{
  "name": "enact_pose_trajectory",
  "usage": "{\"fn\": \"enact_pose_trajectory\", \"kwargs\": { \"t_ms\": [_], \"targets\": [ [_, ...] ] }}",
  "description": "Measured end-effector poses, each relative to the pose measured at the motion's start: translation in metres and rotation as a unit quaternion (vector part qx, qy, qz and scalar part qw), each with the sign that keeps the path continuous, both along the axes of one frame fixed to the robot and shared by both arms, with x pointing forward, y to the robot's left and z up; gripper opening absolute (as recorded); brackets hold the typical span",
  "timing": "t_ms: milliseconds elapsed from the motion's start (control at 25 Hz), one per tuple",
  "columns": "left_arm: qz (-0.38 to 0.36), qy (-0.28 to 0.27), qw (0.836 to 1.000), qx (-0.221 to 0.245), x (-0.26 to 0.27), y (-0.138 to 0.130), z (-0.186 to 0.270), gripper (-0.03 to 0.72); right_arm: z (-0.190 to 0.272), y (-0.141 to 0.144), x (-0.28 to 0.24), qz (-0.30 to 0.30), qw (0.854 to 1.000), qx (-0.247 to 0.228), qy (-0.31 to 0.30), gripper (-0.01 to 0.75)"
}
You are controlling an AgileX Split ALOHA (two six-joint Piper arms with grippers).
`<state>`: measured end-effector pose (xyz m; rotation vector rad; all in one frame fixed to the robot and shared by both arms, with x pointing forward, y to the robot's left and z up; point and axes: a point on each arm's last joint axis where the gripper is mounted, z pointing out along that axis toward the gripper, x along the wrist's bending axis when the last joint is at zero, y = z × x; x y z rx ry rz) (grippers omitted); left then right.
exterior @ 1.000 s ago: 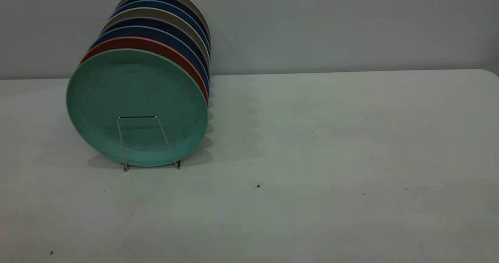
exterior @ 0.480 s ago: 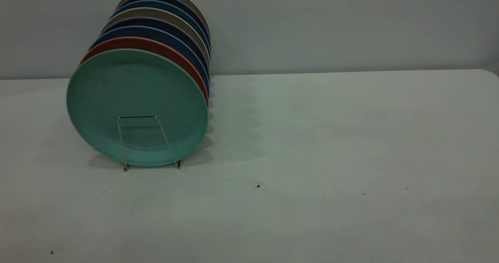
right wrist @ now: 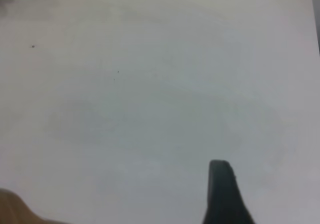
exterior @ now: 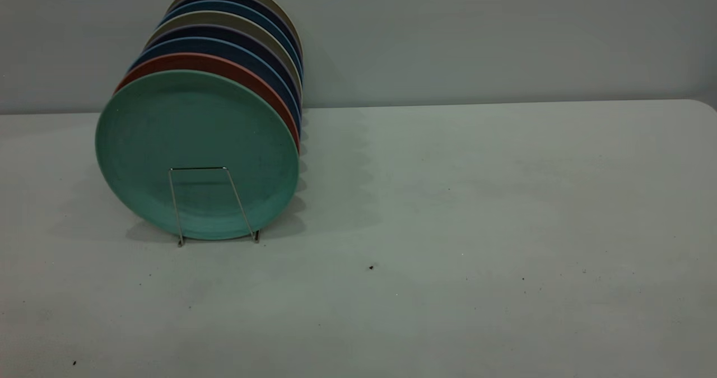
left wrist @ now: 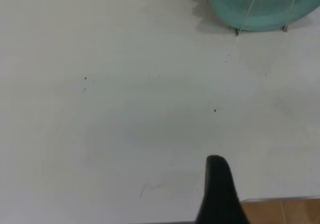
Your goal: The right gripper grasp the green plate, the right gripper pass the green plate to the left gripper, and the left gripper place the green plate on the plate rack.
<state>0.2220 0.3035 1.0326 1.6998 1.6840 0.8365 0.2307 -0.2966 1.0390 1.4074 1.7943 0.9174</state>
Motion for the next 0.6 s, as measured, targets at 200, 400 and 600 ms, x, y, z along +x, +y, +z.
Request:
{"fn": "enact_pose_trajectory", "kwargs": {
  "t_ms": [200,400,600],
  "targets": [
    [0.0,0.0,1.0,0.0,0.0,0.0,0.0,0.536,0.0,0.0001,0.0,0.0,1.0,0.0,0.0,0.475],
    [0.0,0.0,1.0,0.0,0.0,0.0,0.0,0.536,0.0,0.0006,-0.0001,0.001,1.0,0.005,0.001,0.475],
    [0.0,0.0,1.0,0.0,0.0,0.0,0.0,0.536,0.0,0.0006,-0.0001,0.001,1.0,0.005,0.001,0.475]
  ]
}}
